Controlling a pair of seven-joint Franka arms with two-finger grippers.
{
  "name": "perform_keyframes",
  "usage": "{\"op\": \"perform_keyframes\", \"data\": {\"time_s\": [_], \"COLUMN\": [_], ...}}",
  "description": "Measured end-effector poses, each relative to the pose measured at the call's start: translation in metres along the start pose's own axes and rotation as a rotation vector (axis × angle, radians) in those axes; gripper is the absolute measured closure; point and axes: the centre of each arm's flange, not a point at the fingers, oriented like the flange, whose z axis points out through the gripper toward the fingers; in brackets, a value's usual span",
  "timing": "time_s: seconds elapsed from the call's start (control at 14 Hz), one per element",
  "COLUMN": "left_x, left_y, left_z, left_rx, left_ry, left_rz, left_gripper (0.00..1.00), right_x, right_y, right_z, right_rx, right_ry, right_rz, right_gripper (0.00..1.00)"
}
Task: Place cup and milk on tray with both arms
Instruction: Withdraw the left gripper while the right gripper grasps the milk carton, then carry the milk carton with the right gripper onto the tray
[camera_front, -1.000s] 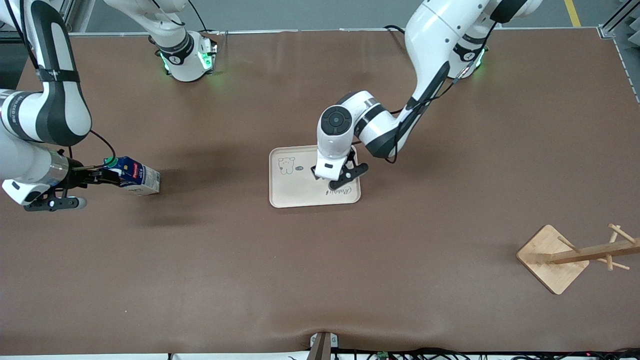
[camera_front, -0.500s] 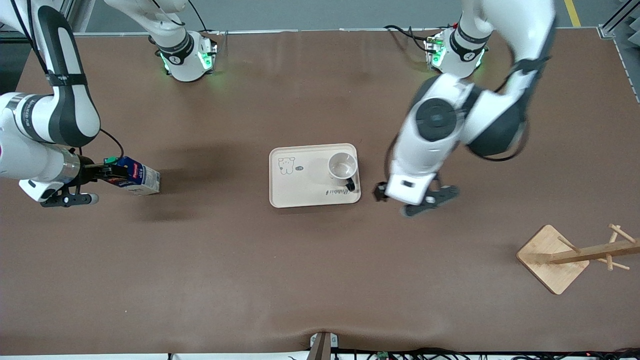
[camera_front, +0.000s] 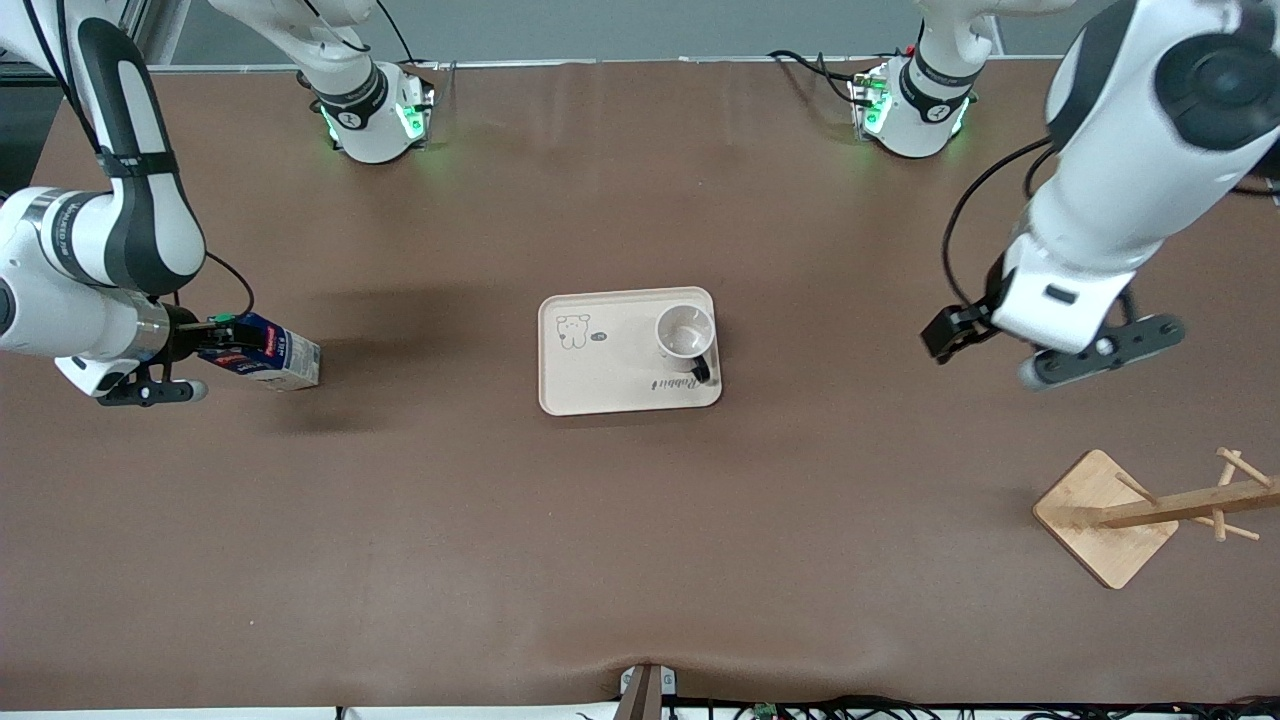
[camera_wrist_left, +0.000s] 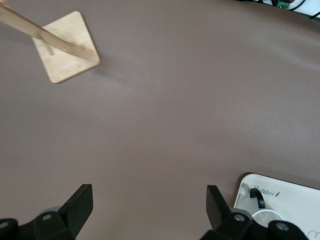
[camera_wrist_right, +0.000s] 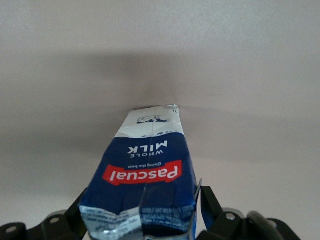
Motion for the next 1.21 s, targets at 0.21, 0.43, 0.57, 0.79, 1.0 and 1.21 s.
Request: {"op": "perform_keyframes", "data": {"time_s": [0.21, 0.43, 0.57, 0.79, 1.0, 1.21], "left_x": [-0.003, 0.001, -0.004, -0.004, -0.001, -0.005], "left_y": [-0.036, -0.088, -0.110, -0.136, -0.156, -0.162], "left_z": [-0.031, -0.058, -0.066, -0.068, -0.073, -0.075], "left_rx": [0.015, 0.005, 0.021, 0.025, -0.004, -0.004], "left_ry": [0.009, 0.015, -0.020, -0.053, -0.054, -0.054], "left_rz": [0.059, 0.149, 0.162, 0.176, 0.166, 0.162], "left_gripper": [0.00, 0.00, 0.00, 0.00, 0.00, 0.00], "right_x": [-0.004, -0.005, -0.001, 0.006, 0.010, 0.004], "right_y": [-0.001, -0.006, -0.018, -0.055, -0.130, -0.233], "right_z": [-0.002, -0.011, -0.036, -0.081, -0.100, -0.119], "right_rx": [0.008, 0.019, 0.036, 0.035, 0.078, 0.060], "right_ry": [-0.025, -0.054, -0.062, -0.044, -0.036, -0.003], "right_rz": [0.001, -0.005, -0.019, -0.043, -0.084, -0.049], "right_gripper": [0.30, 0.30, 0.30, 0.31, 0.38, 0.38]}}
